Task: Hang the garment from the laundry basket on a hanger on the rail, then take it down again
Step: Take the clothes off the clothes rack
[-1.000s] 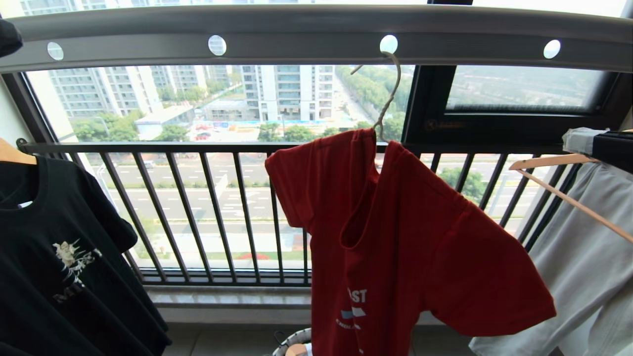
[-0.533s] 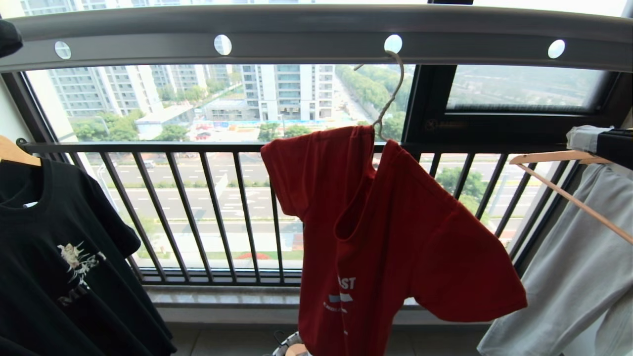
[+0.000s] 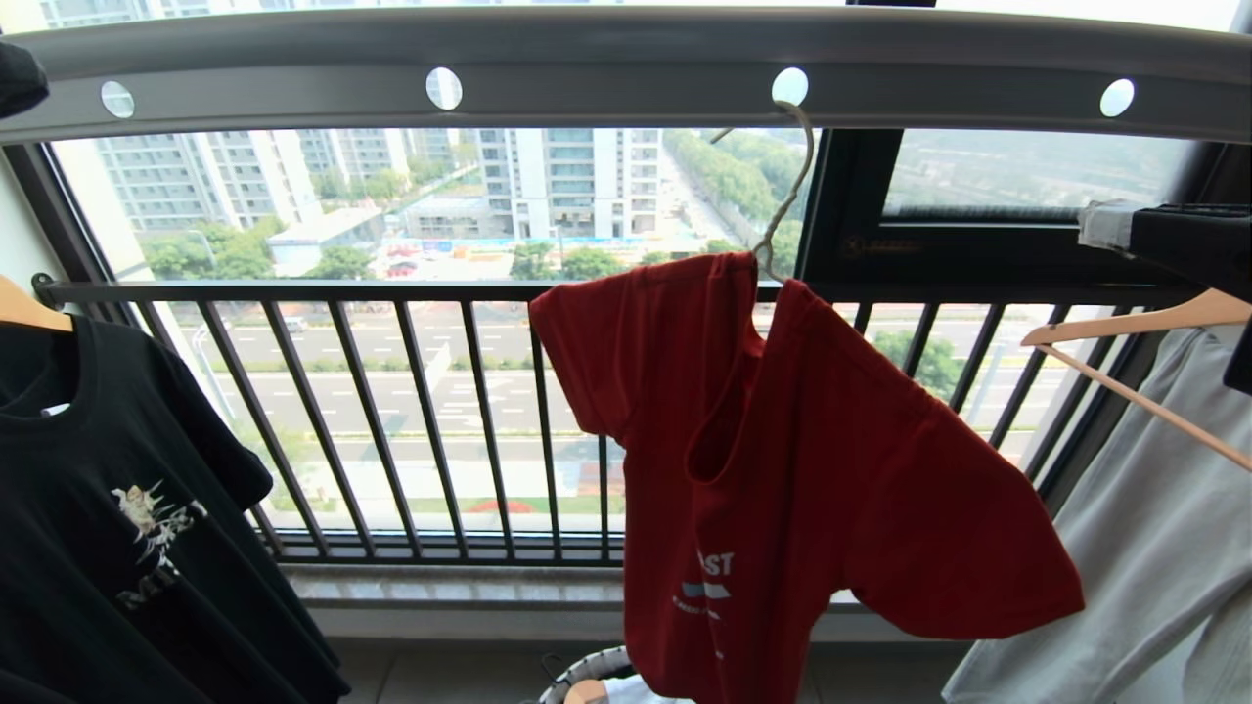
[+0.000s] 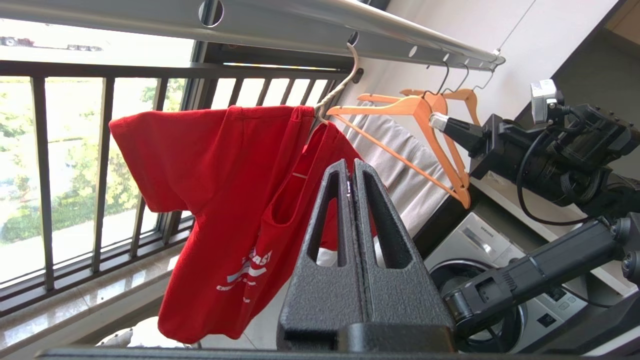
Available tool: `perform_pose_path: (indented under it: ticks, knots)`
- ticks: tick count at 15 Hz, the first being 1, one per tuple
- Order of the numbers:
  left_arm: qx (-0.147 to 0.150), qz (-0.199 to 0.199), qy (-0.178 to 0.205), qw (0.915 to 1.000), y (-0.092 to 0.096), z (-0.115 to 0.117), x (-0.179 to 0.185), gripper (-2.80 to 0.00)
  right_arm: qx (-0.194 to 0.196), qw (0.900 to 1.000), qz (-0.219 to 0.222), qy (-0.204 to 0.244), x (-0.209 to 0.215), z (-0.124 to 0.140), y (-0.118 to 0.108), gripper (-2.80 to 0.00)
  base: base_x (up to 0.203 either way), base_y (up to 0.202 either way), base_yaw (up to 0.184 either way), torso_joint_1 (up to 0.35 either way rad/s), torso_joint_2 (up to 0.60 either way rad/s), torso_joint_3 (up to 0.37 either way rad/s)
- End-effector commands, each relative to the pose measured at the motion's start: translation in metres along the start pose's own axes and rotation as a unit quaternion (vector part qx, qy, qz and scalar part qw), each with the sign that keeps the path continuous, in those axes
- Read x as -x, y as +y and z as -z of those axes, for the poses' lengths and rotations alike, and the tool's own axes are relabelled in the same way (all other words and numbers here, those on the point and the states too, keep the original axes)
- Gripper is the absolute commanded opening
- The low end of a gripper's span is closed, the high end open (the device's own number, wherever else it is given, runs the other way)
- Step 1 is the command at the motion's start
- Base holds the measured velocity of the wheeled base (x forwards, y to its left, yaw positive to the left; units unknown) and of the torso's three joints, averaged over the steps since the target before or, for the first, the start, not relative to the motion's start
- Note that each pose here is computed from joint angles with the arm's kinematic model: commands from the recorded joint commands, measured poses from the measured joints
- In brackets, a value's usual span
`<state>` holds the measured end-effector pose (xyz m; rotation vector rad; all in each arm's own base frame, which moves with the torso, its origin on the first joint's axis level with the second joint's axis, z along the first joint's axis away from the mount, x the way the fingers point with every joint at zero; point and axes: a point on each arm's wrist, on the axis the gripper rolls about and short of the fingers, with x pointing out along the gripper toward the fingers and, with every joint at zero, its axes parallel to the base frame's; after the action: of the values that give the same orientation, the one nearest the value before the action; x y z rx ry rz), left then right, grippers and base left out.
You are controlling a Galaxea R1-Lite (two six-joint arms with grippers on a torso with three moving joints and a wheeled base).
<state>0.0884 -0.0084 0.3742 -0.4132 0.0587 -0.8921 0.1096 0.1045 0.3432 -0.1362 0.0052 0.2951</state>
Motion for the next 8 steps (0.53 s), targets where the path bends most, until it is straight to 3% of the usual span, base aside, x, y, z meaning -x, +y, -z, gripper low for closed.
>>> perform_pose_path:
  ticks: [1, 5, 8]
  knots:
    - [0.000, 0.002, 0.000, 1.0000, -0.001, 0.000, 0.001, -2.80, 0.012, 1.000, -0.001, 0.019, -0.019, 0.001, 0.011, -2.80, 0.000, 0.000, 0.000, 0.000, 0.00, 0.000]
    - [-0.003, 0.003, -0.001, 1.0000, -0.004, 0.001, 0.002, -2.80, 0.054, 0.998, -0.006, 0.039, -0.032, 0.009, 0.021, -2.80, 0.000, 0.000, 0.000, 0.000, 0.00, 0.000]
    - [-0.004, 0.004, -0.002, 1.0000, -0.005, 0.001, 0.003, -2.80, 0.058, 0.997, -0.009, 0.046, -0.040, 0.011, 0.024, -2.80, 0.000, 0.000, 0.000, 0.000, 0.00, 0.000]
